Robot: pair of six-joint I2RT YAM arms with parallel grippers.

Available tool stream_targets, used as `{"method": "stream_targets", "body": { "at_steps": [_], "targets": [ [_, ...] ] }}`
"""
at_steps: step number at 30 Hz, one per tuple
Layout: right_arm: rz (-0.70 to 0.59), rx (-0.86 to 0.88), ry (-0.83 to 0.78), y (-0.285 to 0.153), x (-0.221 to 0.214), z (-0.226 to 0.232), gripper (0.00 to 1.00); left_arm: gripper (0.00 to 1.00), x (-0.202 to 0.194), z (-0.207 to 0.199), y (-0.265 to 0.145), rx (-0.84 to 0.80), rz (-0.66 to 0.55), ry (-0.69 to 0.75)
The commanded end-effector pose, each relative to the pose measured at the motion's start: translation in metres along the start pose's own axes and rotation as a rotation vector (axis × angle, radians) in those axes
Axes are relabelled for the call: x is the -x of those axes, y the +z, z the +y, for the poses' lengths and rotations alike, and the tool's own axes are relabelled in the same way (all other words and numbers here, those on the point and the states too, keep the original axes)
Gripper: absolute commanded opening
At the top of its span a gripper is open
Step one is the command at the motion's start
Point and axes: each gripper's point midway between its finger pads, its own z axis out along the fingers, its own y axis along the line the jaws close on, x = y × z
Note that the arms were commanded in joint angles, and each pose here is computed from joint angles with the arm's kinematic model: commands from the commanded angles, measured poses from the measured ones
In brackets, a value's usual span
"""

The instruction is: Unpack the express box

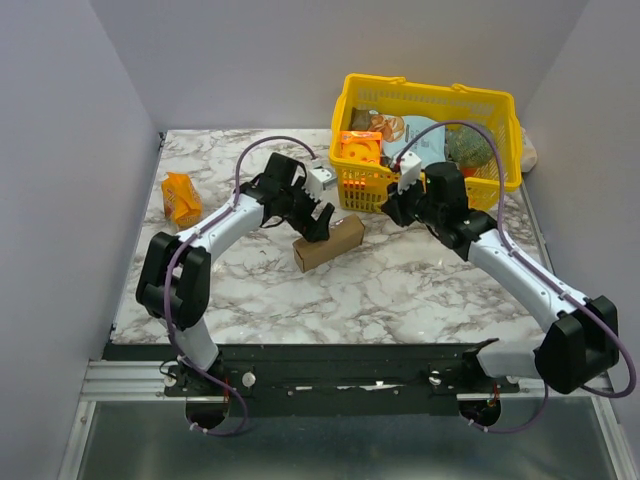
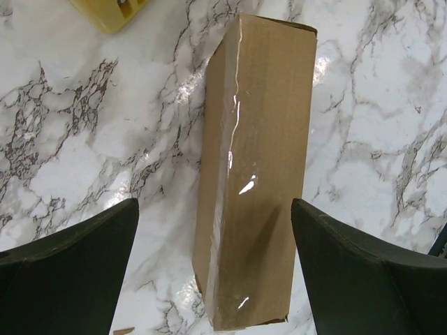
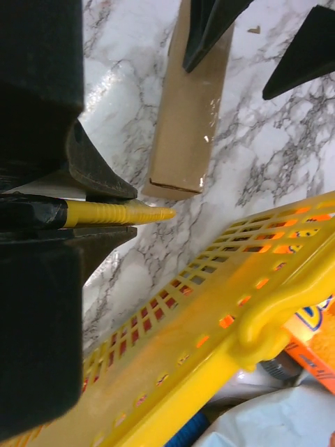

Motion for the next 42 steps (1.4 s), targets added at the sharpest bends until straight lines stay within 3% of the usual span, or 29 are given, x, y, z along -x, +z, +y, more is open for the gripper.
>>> {"method": "stream_targets", "body": {
  "at_steps": [1, 20, 27, 34, 42],
  "targets": [
    [-0.089, -0.048, -0.027, 0.021, 0.022, 0.002, 0.00, 0.98, 0.009, 0.001, 0.007, -0.011, -0.022, -0.044],
    [-0.047, -0.062, -0.025, 0.054, 0.020, 0.016, 0.00, 0.96, -0.023, -0.007, 0.019, -0.135, 0.027, -0.195],
    [-0.027, -0.054, -0.011, 0.052, 0.018, 0.020, 0.01, 0.96, -0.022, -0.008, 0.023, -0.144, 0.022, -0.226],
    [0.027, -0.184, 0.071, 0.042, 0.010, 0.004, 0.00, 0.95, -0.023, -0.010, 0.024, -0.150, 0.017, -0.275],
    [0.043, -0.145, 0.094, 0.040, 0.005, 0.012, 0.01, 0.94, -0.029, -0.013, 0.027, -0.172, 0.025, -0.323]
  ]
}}
